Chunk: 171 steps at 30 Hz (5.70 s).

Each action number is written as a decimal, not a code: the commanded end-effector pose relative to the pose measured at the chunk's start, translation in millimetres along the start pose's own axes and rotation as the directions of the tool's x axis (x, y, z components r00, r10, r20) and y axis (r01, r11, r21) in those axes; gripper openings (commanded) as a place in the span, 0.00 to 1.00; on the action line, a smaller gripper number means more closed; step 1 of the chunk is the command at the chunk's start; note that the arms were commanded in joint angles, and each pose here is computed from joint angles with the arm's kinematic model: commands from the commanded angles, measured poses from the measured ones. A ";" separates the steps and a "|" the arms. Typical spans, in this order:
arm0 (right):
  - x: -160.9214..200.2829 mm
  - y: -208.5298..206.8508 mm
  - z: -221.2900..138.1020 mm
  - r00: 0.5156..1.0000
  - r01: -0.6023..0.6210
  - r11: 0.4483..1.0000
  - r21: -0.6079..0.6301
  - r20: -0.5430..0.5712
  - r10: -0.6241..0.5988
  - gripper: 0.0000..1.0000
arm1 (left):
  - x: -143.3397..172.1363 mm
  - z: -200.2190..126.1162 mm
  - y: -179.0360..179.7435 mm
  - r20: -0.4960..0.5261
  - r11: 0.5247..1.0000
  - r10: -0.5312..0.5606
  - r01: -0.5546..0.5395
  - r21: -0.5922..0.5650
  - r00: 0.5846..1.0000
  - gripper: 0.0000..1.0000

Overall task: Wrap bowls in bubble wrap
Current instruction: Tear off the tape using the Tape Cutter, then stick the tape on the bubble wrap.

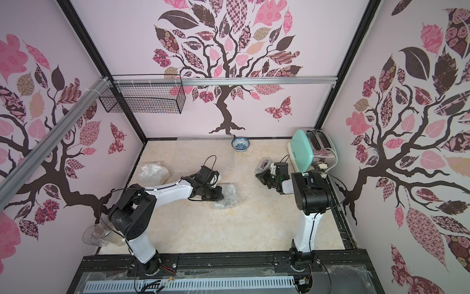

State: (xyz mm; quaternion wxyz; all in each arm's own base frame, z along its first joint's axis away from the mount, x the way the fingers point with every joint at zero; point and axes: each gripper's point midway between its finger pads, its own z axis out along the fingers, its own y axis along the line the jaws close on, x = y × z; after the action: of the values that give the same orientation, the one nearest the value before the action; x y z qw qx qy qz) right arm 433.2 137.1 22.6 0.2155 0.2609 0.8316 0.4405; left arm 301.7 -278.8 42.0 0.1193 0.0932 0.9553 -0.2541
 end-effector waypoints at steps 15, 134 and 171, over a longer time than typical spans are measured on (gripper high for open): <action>34.7 79.1 -44.3 0.982 0.190 0.974 -0.123 0.001 -0.191 0.00 | 21.4 12.6 16.2 -0.075 0.999 -0.017 0.014 -0.044 0.997 0.09; 204.5 50.6 24.5 0.752 0.576 0.817 0.017 -0.403 -0.522 0.00 | -0.7 -42.1 56.9 0.114 0.972 -0.130 0.150 -0.183 0.985 0.62; 205.9 56.7 23.8 0.744 0.579 0.815 -0.007 -0.405 -0.531 0.00 | -28.9 -89.7 17.8 0.271 0.990 -0.128 0.139 -0.020 0.954 0.65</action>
State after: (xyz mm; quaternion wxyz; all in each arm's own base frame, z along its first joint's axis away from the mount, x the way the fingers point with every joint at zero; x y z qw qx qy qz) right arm 309.8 318.0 50.4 0.1760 -0.0834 0.9050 0.3783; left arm 309.0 -210.5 97.7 0.2112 -0.0239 0.9522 -0.2196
